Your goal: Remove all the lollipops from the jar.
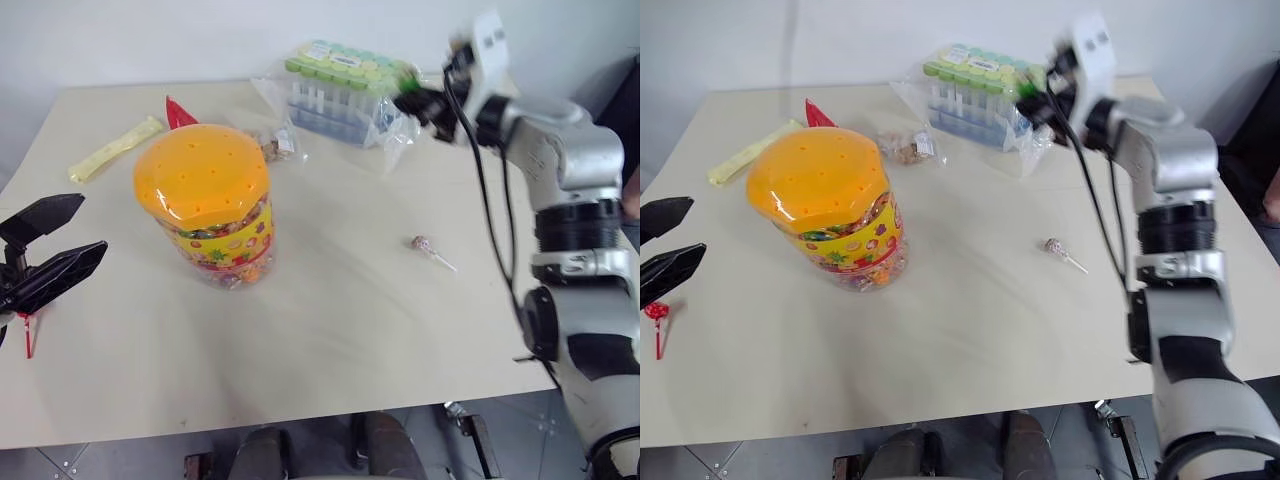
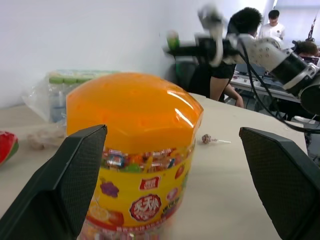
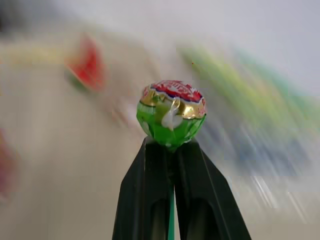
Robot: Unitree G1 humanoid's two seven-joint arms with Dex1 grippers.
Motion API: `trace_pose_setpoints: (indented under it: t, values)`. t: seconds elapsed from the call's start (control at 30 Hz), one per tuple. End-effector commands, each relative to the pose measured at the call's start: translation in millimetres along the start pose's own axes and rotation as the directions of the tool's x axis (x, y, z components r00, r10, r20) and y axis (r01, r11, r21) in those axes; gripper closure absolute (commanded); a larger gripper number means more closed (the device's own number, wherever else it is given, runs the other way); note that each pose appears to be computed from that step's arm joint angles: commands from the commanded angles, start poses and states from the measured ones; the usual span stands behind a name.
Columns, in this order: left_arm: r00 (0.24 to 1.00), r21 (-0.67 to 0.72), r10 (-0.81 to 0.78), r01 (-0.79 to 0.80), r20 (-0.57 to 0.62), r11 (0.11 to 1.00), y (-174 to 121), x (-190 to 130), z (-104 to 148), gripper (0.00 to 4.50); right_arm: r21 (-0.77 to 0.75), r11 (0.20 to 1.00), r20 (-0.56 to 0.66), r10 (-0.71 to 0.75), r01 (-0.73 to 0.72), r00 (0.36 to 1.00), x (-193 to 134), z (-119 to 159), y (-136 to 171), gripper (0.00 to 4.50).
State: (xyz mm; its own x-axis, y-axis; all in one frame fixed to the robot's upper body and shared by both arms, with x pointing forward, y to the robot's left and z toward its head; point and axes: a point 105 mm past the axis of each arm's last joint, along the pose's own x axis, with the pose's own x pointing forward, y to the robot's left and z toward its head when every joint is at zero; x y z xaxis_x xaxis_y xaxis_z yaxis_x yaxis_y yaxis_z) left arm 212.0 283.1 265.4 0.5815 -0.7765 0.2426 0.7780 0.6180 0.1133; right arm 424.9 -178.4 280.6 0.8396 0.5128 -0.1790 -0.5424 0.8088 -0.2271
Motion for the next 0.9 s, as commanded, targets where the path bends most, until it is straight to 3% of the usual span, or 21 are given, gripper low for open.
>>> trace_pose_setpoints:
  t: [0.03,0.13,0.23,0.43,0.6,0.8,0.9]
  values:
    - [1.0,0.018,0.008,-0.008,-0.019,1.0,-2,-5,9,0.0,-0.037,0.986,-0.198,-0.168,0.164,0.966,-38,-50,-40,4.46]
    - [0.997,-0.014,0.052,-0.053,-0.061,0.999,5,-10,4,0.0,-0.002,0.973,-0.374,-0.215,0.231,0.902,-78,-112,-60,4.46]
    - [0.988,-0.046,0.118,-0.123,-0.104,0.991,16,-15,-3,0.0,0.054,0.965,-0.452,-0.207,0.258,0.868,-102,-149,-63,4.46]
    - [0.973,-0.049,0.183,-0.191,-0.139,0.98,22,-16,-8,0.0,0.121,0.949,-0.47,-0.203,0.29,0.859,-117,-171,-61,4.46]
    - [0.966,-0.012,0.201,-0.206,-0.161,0.979,22,-17,-11,0.0,0.138,0.953,-0.423,-0.188,0.269,0.886,-122,-168,-56,3.02]
    - [0.968,-0.025,0.191,-0.197,-0.162,0.98,19,-18,-11,0.0,0.125,0.973,-0.351,-0.137,0.192,0.926,-130,-151,-44,0.99]
    - [0.966,-0.004,0.193,-0.197,-0.171,0.98,19,-19,-12,0.0,0.051,0.997,-0.306,-0.036,0.054,0.951,-137,-136,-27,0.03]
